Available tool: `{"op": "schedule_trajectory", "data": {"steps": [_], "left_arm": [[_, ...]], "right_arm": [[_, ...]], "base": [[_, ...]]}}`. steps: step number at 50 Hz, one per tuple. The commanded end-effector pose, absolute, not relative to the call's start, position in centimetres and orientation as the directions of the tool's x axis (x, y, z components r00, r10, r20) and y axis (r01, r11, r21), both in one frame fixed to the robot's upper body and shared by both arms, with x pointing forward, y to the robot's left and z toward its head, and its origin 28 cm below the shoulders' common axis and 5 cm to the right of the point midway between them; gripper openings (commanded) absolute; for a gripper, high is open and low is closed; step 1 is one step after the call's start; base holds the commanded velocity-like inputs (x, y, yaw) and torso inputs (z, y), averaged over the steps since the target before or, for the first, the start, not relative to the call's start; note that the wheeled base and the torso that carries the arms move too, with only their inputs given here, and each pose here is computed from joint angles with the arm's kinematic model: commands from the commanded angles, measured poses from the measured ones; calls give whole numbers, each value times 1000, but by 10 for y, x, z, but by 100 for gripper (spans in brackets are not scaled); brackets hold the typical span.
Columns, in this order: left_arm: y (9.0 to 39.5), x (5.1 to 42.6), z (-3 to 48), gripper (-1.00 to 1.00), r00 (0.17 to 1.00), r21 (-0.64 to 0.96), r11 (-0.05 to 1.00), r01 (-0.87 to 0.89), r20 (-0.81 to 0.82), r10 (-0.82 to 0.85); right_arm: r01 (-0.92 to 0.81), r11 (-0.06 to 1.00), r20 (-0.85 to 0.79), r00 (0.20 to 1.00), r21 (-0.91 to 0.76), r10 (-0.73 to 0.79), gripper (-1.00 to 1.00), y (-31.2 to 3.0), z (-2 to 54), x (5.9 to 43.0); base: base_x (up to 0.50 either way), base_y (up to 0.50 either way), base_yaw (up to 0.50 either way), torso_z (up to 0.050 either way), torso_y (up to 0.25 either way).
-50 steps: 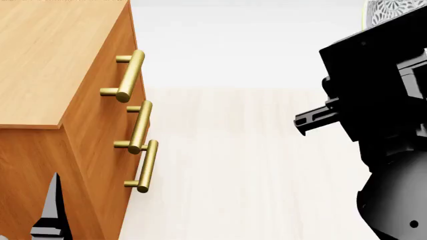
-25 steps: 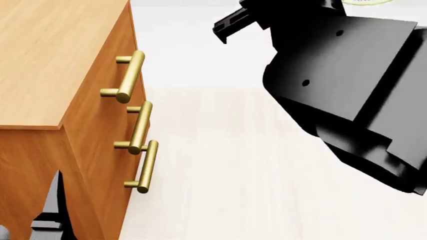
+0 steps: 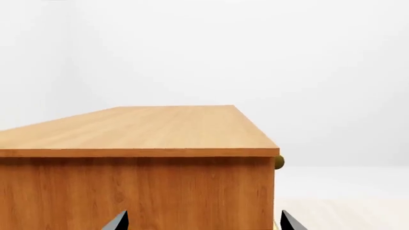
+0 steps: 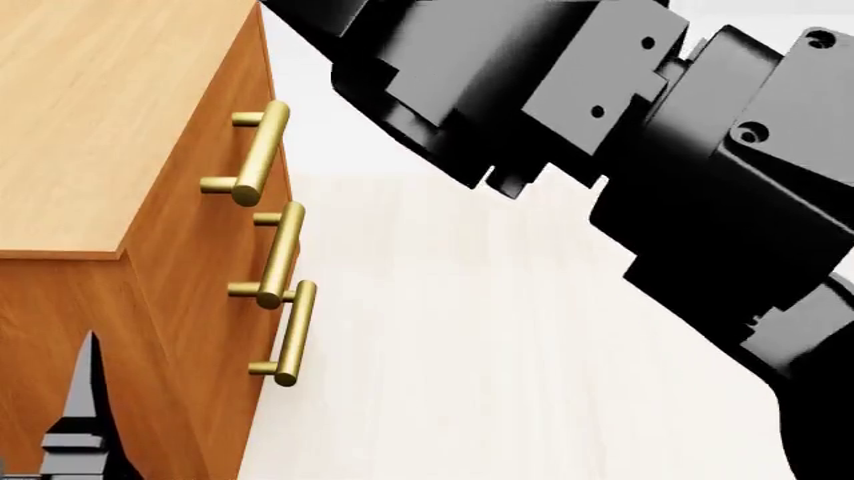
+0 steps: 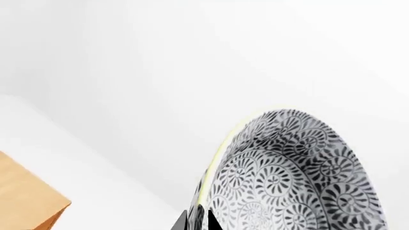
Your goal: Close the top drawer of the cabinet and put the bowl on top of it.
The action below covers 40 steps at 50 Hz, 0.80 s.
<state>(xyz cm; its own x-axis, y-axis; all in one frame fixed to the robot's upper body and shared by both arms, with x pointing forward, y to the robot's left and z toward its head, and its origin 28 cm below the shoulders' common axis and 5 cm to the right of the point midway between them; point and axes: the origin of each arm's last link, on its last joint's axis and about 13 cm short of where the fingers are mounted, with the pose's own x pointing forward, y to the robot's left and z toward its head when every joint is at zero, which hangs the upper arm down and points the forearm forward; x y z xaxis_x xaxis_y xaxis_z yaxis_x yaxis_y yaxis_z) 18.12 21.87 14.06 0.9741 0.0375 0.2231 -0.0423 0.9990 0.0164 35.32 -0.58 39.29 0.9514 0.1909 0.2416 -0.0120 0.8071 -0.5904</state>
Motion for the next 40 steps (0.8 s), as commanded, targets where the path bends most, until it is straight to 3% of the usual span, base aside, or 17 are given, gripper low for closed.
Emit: {"op": "schedule_trajectory", "data": {"steps": [1, 9, 40], "left_arm": [[218, 184, 141, 100, 974, 33, 998, -47, 224, 39], [216, 184, 143, 100, 974, 36, 998, -53, 223, 43], [218, 193, 138, 100, 975, 38, 996, -75, 211, 65]], "right_arm": [[-30, 785, 248, 941, -619, 232, -100, 31, 402, 360], [-82, 775, 249, 921, -626, 298, -100, 46, 396, 349], [-201, 688, 230, 847, -697, 480, -100, 64, 373, 337]], "base": [[0, 0, 0, 0, 250], [0, 0, 0, 0, 232], [0, 0, 0, 0, 0]]}}
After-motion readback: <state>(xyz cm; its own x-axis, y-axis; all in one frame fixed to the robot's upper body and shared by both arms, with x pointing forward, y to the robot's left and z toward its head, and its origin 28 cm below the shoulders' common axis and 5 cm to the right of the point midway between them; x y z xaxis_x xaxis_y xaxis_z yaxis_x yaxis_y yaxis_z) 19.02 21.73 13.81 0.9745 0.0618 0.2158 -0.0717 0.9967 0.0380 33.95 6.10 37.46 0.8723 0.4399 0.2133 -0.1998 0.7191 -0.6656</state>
